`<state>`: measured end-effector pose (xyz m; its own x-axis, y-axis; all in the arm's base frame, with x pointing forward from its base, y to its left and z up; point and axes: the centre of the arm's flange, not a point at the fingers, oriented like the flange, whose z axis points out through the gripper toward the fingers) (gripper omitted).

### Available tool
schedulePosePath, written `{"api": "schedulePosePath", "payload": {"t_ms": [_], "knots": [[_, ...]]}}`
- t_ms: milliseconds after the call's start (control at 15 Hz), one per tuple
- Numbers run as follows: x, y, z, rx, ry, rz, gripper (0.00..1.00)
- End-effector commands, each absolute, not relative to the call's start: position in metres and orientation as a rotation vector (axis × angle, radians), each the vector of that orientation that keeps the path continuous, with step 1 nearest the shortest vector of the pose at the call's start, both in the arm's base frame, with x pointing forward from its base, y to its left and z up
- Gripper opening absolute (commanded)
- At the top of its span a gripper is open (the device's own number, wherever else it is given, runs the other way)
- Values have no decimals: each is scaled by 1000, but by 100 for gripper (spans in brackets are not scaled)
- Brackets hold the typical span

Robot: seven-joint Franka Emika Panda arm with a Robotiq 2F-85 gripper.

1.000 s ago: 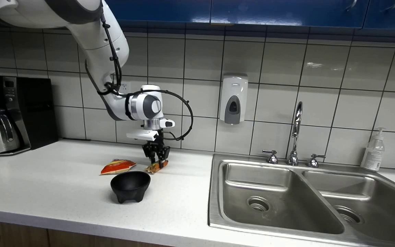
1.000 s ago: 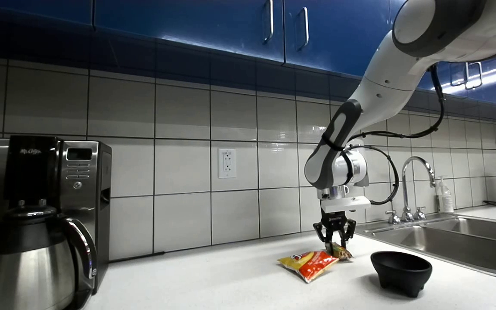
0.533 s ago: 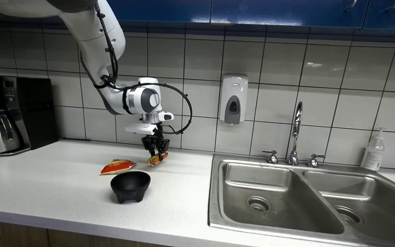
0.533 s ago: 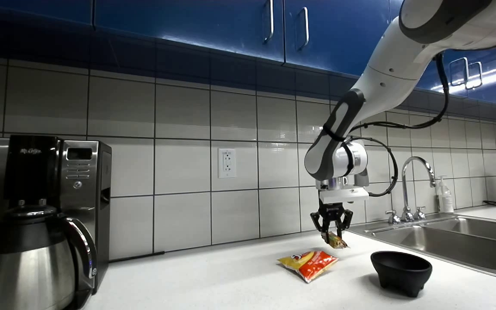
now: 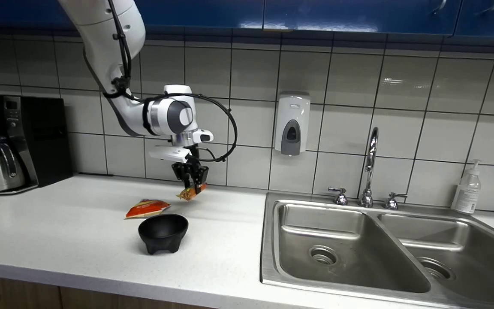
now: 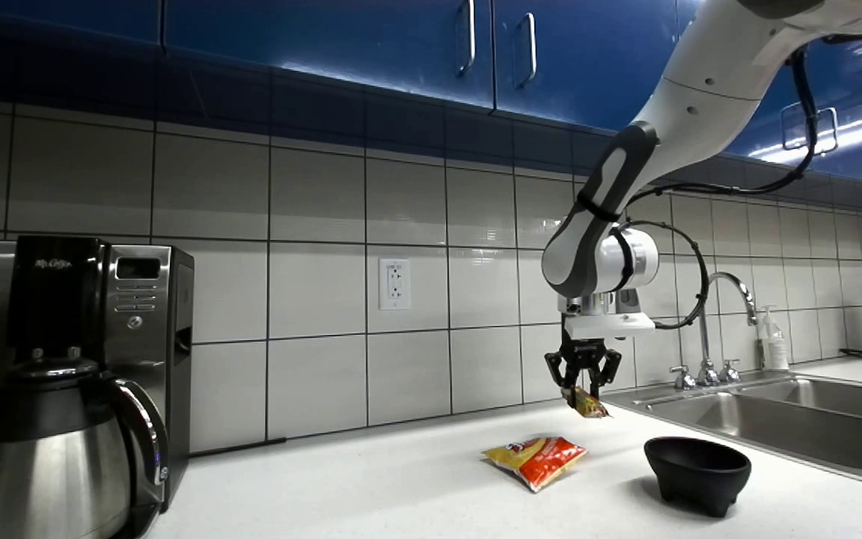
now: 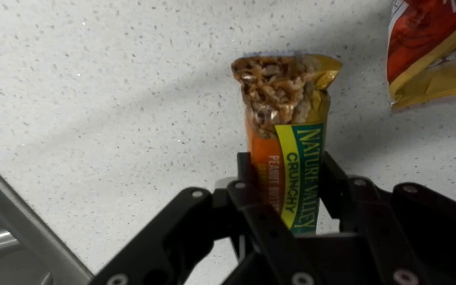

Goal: Put the chocolate bar inside the bowl

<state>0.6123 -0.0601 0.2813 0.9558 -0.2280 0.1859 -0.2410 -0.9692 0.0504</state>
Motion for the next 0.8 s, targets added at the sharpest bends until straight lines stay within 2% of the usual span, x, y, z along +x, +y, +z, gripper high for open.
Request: {"api": "schedulePosePath", "payload": {"t_ms": [0, 733], "knots": [[572, -58, 301, 3038, -370, 315, 18], [497, -65, 320, 3045, -387, 324, 18]]}}
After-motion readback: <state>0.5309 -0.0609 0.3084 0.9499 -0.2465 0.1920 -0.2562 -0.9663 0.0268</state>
